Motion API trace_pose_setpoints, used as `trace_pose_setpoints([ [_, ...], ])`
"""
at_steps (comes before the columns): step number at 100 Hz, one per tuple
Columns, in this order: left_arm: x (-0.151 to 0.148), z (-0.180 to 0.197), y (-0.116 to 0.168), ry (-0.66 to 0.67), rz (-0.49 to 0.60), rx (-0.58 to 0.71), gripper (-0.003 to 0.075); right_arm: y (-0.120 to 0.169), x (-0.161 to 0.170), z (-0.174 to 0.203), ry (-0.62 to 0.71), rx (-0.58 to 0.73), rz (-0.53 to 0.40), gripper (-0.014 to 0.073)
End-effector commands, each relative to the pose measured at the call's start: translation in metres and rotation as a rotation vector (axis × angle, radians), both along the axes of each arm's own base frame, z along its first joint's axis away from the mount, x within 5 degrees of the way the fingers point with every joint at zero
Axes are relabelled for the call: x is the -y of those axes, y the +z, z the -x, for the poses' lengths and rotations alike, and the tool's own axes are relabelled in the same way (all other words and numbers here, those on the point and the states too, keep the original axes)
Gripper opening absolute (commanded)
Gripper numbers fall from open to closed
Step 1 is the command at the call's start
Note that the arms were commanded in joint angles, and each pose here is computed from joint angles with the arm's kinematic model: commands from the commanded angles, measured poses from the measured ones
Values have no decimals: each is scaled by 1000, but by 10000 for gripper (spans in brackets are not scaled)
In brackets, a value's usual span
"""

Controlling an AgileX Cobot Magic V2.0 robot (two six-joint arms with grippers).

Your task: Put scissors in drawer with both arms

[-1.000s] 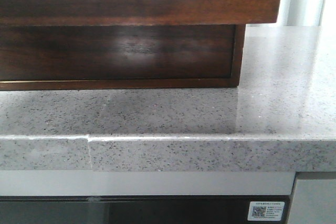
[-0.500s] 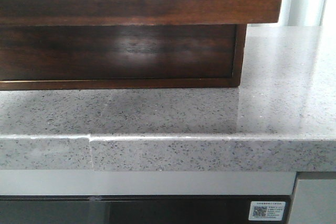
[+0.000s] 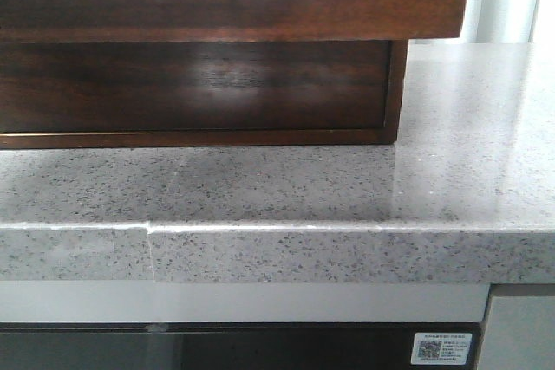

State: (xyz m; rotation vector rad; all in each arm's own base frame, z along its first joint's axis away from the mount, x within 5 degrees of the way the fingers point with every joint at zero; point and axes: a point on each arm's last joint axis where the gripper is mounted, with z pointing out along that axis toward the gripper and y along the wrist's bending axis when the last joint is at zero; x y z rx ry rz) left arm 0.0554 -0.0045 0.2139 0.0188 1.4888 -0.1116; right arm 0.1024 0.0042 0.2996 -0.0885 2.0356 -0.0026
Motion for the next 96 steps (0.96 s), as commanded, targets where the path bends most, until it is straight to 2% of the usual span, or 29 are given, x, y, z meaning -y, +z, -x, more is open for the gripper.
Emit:
trace_pose_setpoints([
  [1, 0, 2, -3, -1, 25, 77, -20, -3, 2, 7, -13, 229, 13, -69],
  [16, 0, 2, -3, -1, 25, 77, -20, -47, 4, 29, -36, 437, 2, -69],
  [26, 0, 2, -3, -1, 25, 77, -20, -74, 5, 39, -48, 515, -21, -69],
  [37, 0, 2, -3, -1, 25, 77, -20, -92, 5, 44, -51, 544, -21, -69],
  [96, 0, 2, -3, -1, 24, 75, -20, -94, 5, 48, -51, 549, -21, -69],
])
